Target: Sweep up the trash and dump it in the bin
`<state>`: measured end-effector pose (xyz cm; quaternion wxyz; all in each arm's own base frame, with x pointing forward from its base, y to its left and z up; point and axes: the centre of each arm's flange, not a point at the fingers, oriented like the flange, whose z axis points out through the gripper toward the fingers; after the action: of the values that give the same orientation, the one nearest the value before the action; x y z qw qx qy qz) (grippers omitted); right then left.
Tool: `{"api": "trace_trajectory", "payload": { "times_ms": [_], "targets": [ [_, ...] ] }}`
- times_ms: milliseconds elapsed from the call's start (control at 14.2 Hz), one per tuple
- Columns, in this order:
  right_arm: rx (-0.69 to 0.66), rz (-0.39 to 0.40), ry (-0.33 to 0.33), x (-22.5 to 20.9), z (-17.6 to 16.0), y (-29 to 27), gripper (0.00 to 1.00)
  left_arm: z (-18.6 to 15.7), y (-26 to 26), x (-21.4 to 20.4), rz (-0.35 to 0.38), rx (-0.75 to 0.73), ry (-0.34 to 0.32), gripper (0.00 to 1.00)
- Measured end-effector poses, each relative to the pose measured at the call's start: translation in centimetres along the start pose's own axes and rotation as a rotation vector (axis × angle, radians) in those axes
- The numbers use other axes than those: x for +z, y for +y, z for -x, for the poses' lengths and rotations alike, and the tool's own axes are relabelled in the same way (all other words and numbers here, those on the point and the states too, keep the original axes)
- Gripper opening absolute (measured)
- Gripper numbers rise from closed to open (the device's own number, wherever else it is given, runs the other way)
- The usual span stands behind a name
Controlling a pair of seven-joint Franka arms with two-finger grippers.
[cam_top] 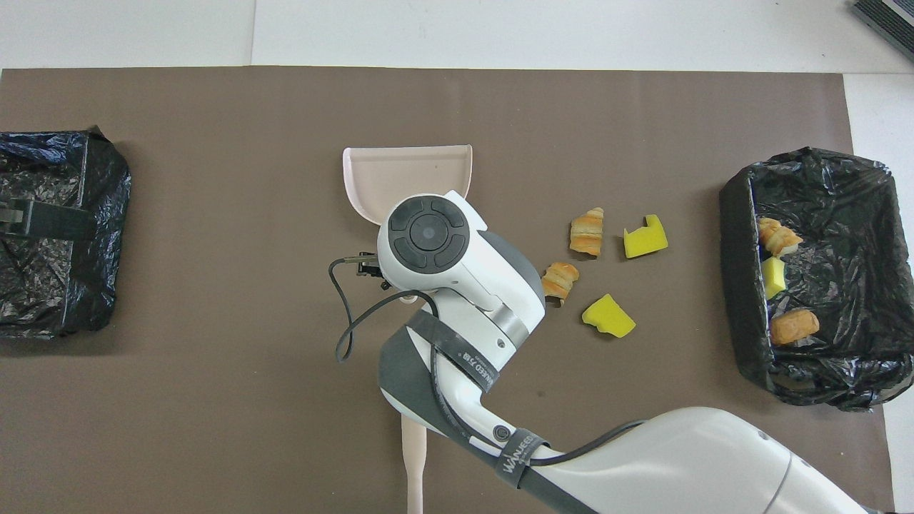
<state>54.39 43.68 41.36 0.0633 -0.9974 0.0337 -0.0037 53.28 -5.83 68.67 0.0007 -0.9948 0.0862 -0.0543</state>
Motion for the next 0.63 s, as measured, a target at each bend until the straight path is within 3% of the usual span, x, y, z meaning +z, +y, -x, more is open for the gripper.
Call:
{"api": "trace_trajectory", "payload": {
  "times_ms": [141, 282, 634],
  "targets": [
    [0.013, 0.012, -0.043, -3.2, 2.6, 0.3, 1.00, -0.1, 0.5, 0.5, 0.002, 0.012, -0.009, 1.00],
    [-0.003, 0.033, -0.090, -4.8, 7.4, 0.0, 1.00, -0.7, 2.3, 2.0, 0.008, 0.046, -0.023, 1.00],
    [-0.044, 0.059, -0.213, -3.1, 21.4, -0.5, 1.00, -4.7, 10.8, 9.6, 0.031, 0.144, -0.029, 1.00]
  ]
}}
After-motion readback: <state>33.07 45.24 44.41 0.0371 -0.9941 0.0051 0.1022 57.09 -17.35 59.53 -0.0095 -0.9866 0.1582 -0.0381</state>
